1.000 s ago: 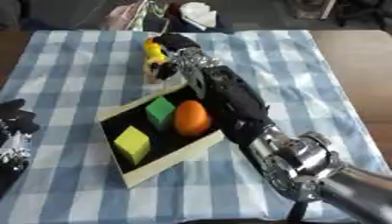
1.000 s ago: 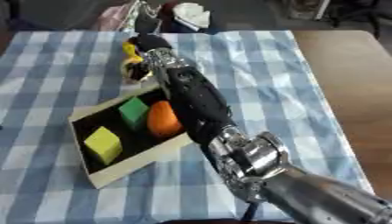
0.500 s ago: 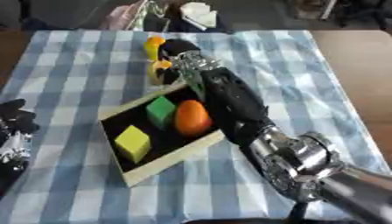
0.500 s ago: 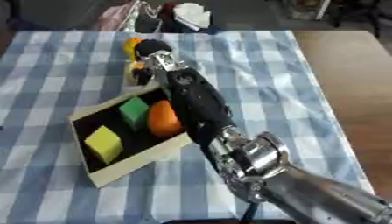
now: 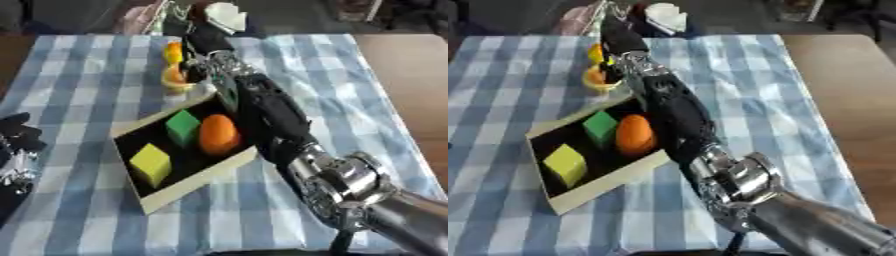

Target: Pick up objects on the table and place them in the box.

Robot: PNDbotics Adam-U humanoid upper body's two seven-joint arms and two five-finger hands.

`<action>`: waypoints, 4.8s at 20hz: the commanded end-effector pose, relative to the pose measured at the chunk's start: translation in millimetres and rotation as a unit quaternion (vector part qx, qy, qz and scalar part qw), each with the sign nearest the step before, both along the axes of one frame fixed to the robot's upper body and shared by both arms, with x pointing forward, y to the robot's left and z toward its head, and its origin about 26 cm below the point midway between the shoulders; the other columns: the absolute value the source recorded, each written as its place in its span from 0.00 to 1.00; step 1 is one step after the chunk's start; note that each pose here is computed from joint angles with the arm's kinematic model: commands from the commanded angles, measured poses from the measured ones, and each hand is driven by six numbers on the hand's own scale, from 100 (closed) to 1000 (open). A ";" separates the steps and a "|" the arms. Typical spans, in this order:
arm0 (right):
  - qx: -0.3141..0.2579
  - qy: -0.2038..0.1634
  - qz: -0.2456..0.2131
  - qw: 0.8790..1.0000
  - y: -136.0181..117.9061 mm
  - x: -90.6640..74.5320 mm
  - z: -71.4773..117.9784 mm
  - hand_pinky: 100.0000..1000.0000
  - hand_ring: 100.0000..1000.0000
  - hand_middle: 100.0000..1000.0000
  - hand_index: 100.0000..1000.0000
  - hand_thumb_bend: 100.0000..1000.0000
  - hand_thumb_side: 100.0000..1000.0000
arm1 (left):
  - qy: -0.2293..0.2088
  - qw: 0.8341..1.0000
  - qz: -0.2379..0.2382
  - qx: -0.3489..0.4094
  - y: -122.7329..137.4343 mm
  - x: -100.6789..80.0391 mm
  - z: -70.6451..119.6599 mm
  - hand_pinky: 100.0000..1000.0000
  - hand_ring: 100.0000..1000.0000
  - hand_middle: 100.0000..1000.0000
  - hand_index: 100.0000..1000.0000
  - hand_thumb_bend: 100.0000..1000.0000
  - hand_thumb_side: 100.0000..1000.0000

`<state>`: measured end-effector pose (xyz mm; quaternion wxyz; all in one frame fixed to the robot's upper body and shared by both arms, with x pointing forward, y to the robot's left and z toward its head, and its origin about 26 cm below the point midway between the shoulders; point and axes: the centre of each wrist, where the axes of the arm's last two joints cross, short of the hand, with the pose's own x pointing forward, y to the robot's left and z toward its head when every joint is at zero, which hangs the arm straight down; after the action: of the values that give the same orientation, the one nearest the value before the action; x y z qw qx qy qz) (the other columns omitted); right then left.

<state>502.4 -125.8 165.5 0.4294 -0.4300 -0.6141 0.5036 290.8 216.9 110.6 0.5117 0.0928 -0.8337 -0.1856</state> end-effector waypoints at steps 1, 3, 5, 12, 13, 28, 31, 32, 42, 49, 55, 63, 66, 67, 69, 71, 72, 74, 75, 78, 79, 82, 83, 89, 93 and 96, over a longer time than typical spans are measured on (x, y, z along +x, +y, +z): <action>0.011 -0.036 0.016 0.999 -0.7 2.3 26.7 0.75 0.63 0.46 0.47 0.00 0.09 | -0.013 1.000 0.002 0.002 1.6 -0.3 6.6 0.64 0.54 0.55 0.79 0.08 0.56; 0.008 -0.025 0.031 0.999 1.9 1.9 26.2 0.79 0.73 0.69 0.74 0.00 0.10 | -0.013 1.000 0.001 0.003 1.4 -0.3 6.5 0.64 0.54 0.55 0.79 0.08 0.56; -0.009 0.013 0.038 0.999 4.1 1.6 17.2 0.83 0.80 0.84 0.91 0.00 0.11 | -0.012 1.000 0.001 0.003 1.6 -0.5 6.4 0.64 0.54 0.55 0.79 0.08 0.56; -0.054 0.083 -0.013 0.995 1.2 -0.2 -10.3 0.86 0.89 1.00 1.00 0.00 0.34 | -0.013 1.000 -0.004 0.004 0.2 -0.7 7.1 0.65 0.54 0.55 0.79 0.08 0.56; -0.058 0.087 -0.020 0.994 0.2 -0.3 -13.2 0.86 0.89 1.00 1.00 0.00 0.36 | -0.014 1.000 -0.004 0.004 0.2 -0.8 7.3 0.65 0.54 0.55 0.79 0.08 0.56; -0.045 0.082 -0.002 0.996 -0.3 -2.5 -18.7 0.76 0.67 0.45 0.45 0.00 0.11 | -0.016 1.000 -0.006 0.004 -0.6 -0.6 9.2 0.65 0.54 0.55 0.79 0.08 0.56; -0.015 0.040 0.007 0.999 0.2 -2.1 -9.8 0.75 0.64 0.41 0.40 0.00 0.10 | -0.016 1.000 -0.005 0.004 -0.2 -0.5 9.2 0.65 0.54 0.55 0.79 0.08 0.56; -0.006 0.028 0.012 1.000 0.7 -1.9 -5.8 0.75 0.63 0.40 0.39 0.00 0.11 | -0.016 1.000 -0.005 0.003 -0.2 -0.4 9.2 0.65 0.54 0.55 0.79 0.08 0.56; 0.033 -0.036 0.067 0.997 -1.8 0.6 32.8 0.75 0.62 0.39 0.38 0.00 0.10 | -0.015 1.000 0.003 0.003 2.3 0.0 7.8 0.65 0.54 0.55 0.79 0.08 0.56; 0.035 -0.090 0.190 0.977 -20.4 -7.0 80.4 0.75 0.62 0.39 0.38 0.00 0.08 | -0.017 1.000 0.027 0.001 9.7 0.1 7.1 0.65 0.54 0.55 0.79 0.08 0.56; 0.009 -0.084 0.294 0.952 -30.3 -27.4 94.2 0.75 0.63 0.40 0.39 0.00 0.07 | -0.019 0.999 0.047 0.001 15.8 0.2 7.6 0.65 0.54 0.55 0.79 0.08 0.56; -0.037 0.002 0.354 0.935 -35.7 -49.2 55.3 0.76 0.65 0.42 0.42 0.00 0.11 | -0.024 0.997 0.077 -0.009 24.8 0.4 10.0 0.64 0.54 0.55 0.79 0.08 0.55; -0.053 0.022 0.371 0.927 -32.0 -55.1 41.6 0.77 0.66 0.44 0.43 0.00 0.11 | -0.025 0.996 0.083 -0.012 26.8 0.4 10.2 0.64 0.54 0.54 0.79 0.08 0.55; -0.058 0.027 0.378 0.923 -29.8 -57.1 37.8 0.77 0.66 0.44 0.45 0.00 0.11 | -0.025 0.996 0.085 -0.013 27.1 0.5 10.3 0.64 0.54 0.54 0.79 0.08 0.55; -0.072 0.036 0.393 0.916 -25.3 -60.6 32.7 0.78 0.69 0.47 0.48 0.00 0.11 | -0.025 0.996 0.085 -0.014 27.2 0.6 10.3 0.64 0.54 0.54 0.79 0.08 0.55; -0.094 0.045 0.407 0.908 -21.7 -63.2 29.1 0.79 0.73 0.56 0.62 0.00 0.11 | -0.025 0.996 0.085 -0.014 27.1 0.7 10.1 0.65 0.54 0.54 0.79 0.08 0.55; -0.106 0.051 0.411 0.904 -21.2 -63.6 27.2 0.80 0.74 0.60 0.67 0.00 0.12 | -0.025 0.996 0.085 -0.014 27.1 0.7 10.0 0.65 0.54 0.54 0.79 0.08 0.55; -0.127 0.063 0.411 0.901 -23.3 -62.8 24.1 0.81 0.77 0.69 0.76 0.00 0.12 | -0.024 0.996 0.086 -0.014 27.2 0.7 9.9 0.64 0.54 0.54 0.79 0.08 0.55; -0.138 0.071 0.409 0.899 -25.7 -61.7 22.6 0.83 0.80 0.75 0.83 0.00 0.13 | -0.024 0.996 0.086 -0.014 27.2 0.7 9.7 0.64 0.54 0.54 0.79 0.08 0.55; -0.161 0.089 0.402 0.897 -33.4 -58.3 22.5 0.85 0.83 0.82 0.90 0.00 0.14 | -0.023 0.996 0.087 -0.014 27.3 0.7 9.2 0.64 0.54 0.54 0.79 0.09 0.55; -0.165 0.092 0.401 0.896 -36.7 -57.3 23.9 0.86 0.84 0.83 0.92 0.00 0.13 | -0.023 0.996 0.087 -0.014 27.2 0.7 9.1 0.64 0.54 0.54 0.79 0.09 0.55; -0.162 0.092 0.404 0.896 -44.8 -56.0 33.4 0.87 0.85 0.84 0.93 0.00 0.13 | -0.023 0.996 0.089 -0.014 27.3 0.9 8.7 0.64 0.54 0.54 0.78 0.09 0.55; -0.156 0.088 0.405 0.896 -47.5 -55.9 38.1 0.88 0.85 0.84 0.93 0.00 0.13 | -0.023 0.996 0.089 -0.015 27.3 0.9 8.6 0.64 0.54 0.54 0.78 0.09 0.55; -0.113 0.056 0.401 0.907 -61.1 -55.2 74.6 0.88 0.85 0.84 0.93 0.00 0.11 | -0.023 0.996 0.090 -0.015 27.4 0.9 8.6 0.64 0.53 0.54 0.78 0.10 0.55; -0.080 0.034 0.388 0.917 -65.5 -49.0 96.8 0.88 0.85 0.85 0.93 0.00 0.11 | -0.023 0.996 0.088 -0.017 26.2 0.9 8.5 0.64 0.53 0.54 0.78 0.10 0.55; -0.057 0.029 0.373 0.926 -65.8 -40.6 108.9 0.88 0.85 0.85 0.94 0.00 0.11 | -0.022 0.996 0.085 -0.017 24.8 1.1 8.4 0.64 0.53 0.54 0.78 0.10 0.55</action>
<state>459.9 -184.6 259.8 0.2025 -0.1677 -0.6811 0.6834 291.7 239.2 113.5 0.5179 0.1538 -0.8324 -0.1236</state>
